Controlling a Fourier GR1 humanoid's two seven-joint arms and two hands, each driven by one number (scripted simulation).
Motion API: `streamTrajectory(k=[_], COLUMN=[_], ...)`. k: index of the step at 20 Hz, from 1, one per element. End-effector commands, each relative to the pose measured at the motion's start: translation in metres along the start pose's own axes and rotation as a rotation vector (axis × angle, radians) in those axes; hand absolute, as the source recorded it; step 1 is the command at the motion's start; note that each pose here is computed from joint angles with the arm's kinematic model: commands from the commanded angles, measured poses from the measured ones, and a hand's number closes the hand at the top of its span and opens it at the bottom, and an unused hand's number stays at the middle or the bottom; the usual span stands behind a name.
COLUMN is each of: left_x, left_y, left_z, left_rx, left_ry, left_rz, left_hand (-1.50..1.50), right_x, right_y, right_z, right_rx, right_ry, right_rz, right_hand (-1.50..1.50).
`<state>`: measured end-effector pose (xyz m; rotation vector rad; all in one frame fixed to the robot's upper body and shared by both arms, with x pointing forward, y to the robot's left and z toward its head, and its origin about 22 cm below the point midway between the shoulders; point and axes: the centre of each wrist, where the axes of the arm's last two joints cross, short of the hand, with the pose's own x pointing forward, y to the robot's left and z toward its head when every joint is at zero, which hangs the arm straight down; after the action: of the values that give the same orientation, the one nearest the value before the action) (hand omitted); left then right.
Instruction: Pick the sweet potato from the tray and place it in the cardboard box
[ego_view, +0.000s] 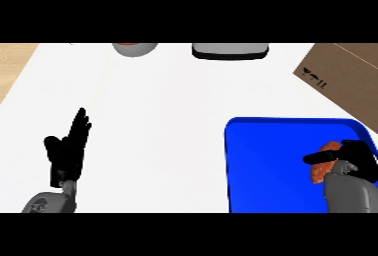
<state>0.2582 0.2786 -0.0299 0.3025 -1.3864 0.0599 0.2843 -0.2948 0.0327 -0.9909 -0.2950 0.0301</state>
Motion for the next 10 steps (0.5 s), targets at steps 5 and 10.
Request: streamTrajectory(k=[5, 10], left_x=[-0.008, 0.009], left_y=[0.0, 0.004], left_z=[0.004, 0.014], left_rx=[0.007, -0.013], left_ry=[0.0, 0.015], left_rz=[-0.005, -0.01], left_hand=[0.0, 0.0], right_x=[0.01, 0.0], right_y=[0.005, -0.006], right_z=[0.0, 0.002], right_rx=[-0.128, -0.161], right_ry=[0.006, -0.003], right_rz=[0.024, 0.055], right_hand=[1.5, 1.5])
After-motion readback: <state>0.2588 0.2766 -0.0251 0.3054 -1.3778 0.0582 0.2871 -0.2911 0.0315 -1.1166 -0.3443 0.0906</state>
